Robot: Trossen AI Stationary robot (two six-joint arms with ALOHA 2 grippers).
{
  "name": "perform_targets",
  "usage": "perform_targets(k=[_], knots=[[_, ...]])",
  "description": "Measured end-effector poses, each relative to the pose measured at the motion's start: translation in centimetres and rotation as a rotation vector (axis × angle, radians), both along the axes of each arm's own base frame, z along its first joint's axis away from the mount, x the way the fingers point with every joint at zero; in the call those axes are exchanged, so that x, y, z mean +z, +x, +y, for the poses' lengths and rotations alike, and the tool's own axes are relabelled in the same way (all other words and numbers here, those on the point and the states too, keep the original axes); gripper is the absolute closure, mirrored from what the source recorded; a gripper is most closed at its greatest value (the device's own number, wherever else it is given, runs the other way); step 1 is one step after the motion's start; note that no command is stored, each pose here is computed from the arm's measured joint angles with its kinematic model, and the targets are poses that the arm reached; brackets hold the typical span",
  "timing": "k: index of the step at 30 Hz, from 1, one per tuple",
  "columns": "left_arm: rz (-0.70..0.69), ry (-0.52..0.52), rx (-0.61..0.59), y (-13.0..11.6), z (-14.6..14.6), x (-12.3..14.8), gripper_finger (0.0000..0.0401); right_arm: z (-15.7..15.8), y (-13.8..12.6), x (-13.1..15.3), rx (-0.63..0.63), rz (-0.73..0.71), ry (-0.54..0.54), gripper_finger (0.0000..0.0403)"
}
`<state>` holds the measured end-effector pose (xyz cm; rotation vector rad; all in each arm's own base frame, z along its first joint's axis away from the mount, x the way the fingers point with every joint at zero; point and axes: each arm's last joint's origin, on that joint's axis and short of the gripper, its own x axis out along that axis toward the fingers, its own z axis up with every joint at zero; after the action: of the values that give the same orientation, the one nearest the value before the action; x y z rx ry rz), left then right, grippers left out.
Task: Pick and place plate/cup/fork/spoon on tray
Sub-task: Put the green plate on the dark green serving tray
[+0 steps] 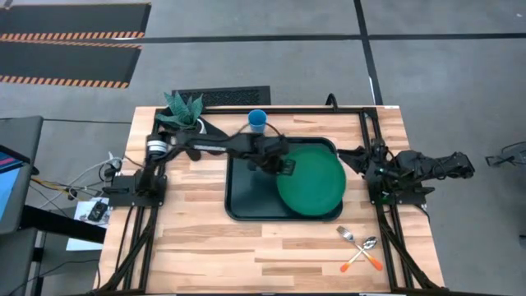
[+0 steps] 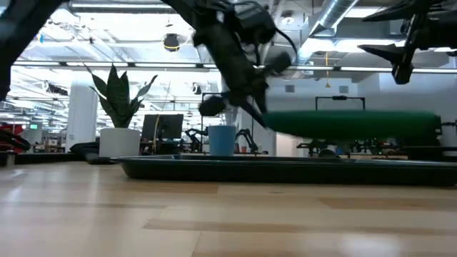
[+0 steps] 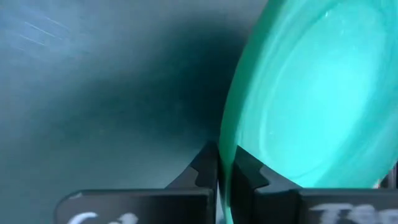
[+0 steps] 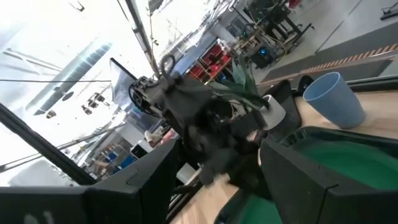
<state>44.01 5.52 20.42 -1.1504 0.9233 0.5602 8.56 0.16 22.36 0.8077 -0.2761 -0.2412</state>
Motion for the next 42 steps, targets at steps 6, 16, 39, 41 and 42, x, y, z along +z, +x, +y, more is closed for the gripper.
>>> perform_targets(k=[6, 16, 39, 41, 42], knots=[[0.005, -0.033, -0.041, 1.8, -0.9, -0.4, 0.0401, 0.0, 0.0, -0.1, 0.0, 0.011, -0.002, 0.0148], [0.104, 0.026, 0.001, 1.1, -0.4, -1.1, 0.0401, 0.0, 0.0, -0.2, -0.001, 0.028, -0.009, 0.0148], [0.096, 0.049, -0.033, 1.1, -0.4, -1.1, 0.0401, 0.0, 0.1, -0.4, -0.001, 0.049, -0.016, 0.0148], [0.095, 0.049, -0.033, 1.1, -0.4, -1.1, 0.0401, 0.0, 0.1, -0.4, -0.001, 0.049, -0.016, 0.0148], [0.095, 0.049, -0.033, 1.1, -0.4, -1.1, 0.0401, 0.0, 0.1, -0.4, -0.001, 0.049, -0.016, 0.0148]])
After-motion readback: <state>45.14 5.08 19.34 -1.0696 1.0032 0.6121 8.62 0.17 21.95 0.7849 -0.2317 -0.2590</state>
